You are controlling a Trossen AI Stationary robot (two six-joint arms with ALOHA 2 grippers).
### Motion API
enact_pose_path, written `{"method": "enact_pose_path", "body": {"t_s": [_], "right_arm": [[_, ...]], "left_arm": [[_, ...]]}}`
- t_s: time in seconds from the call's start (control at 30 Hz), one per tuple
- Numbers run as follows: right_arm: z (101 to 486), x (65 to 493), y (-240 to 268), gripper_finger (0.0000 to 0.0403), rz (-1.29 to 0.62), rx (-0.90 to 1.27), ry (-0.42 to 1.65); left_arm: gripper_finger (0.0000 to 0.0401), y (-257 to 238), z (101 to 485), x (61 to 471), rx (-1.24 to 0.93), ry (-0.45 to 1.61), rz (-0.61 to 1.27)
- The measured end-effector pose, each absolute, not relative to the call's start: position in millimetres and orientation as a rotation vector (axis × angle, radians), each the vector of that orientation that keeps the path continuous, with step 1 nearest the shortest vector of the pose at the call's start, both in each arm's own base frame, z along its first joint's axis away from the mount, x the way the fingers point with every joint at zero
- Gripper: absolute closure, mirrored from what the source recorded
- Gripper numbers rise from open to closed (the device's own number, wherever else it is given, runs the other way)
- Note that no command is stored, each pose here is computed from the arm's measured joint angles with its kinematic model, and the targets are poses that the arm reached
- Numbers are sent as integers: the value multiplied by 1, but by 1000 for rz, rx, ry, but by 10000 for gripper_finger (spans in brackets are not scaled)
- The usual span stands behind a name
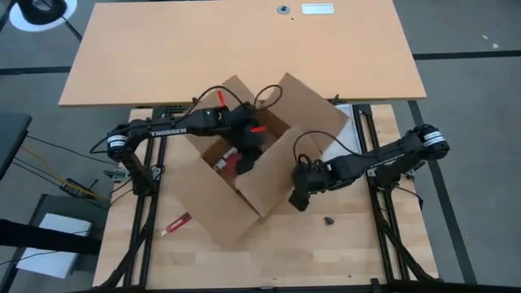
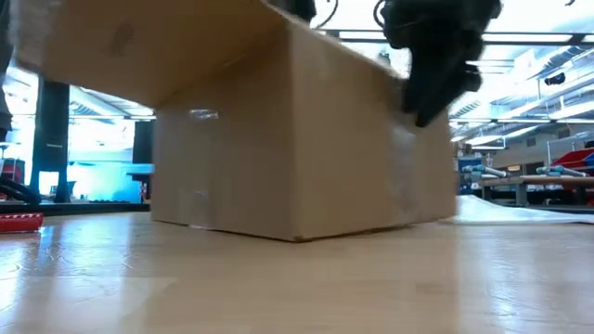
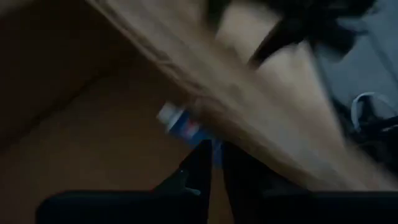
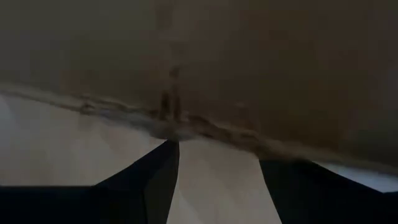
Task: Unpack boxes
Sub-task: Open the cardboard box using the cutter
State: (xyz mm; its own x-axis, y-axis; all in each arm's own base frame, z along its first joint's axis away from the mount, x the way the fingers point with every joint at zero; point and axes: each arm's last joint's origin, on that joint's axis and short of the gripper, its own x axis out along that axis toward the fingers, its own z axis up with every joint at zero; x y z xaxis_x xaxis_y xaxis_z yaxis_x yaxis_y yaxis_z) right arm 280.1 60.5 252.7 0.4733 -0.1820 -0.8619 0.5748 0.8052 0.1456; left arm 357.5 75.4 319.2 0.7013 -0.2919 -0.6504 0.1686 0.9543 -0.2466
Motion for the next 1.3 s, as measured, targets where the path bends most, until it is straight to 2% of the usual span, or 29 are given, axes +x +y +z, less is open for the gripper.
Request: {"method": "enact_pose_path", "body": {"t_s": [0.17,0.33,0.57,0.7,0.9,1.03,1.13,1.3], "right_arm": [[258,286,51,174,-485,464,911],[272,282,43,174,-450,497,880],[341,243,43,174,-324,487,829],[383,220,43,174,-231,518,667],[417,213,39,174,-268,508,381],[416,220,37,174,-332,451,344],[404,231,38,174,-361,406,410],[373,238,44,174,-361,353,692]], "left_arm": [[359,60,341,366,-163,652,-299],[359,40,346,374,-115,586,-323],[359,25,352,384,-67,489,-304],[359,17,346,395,-97,466,-310],[360,8,321,412,-123,525,-318],[360,1,297,423,-157,599,-326],[360,-2,288,427,-160,621,-332],[360,-2,284,424,-154,672,-299]]}}
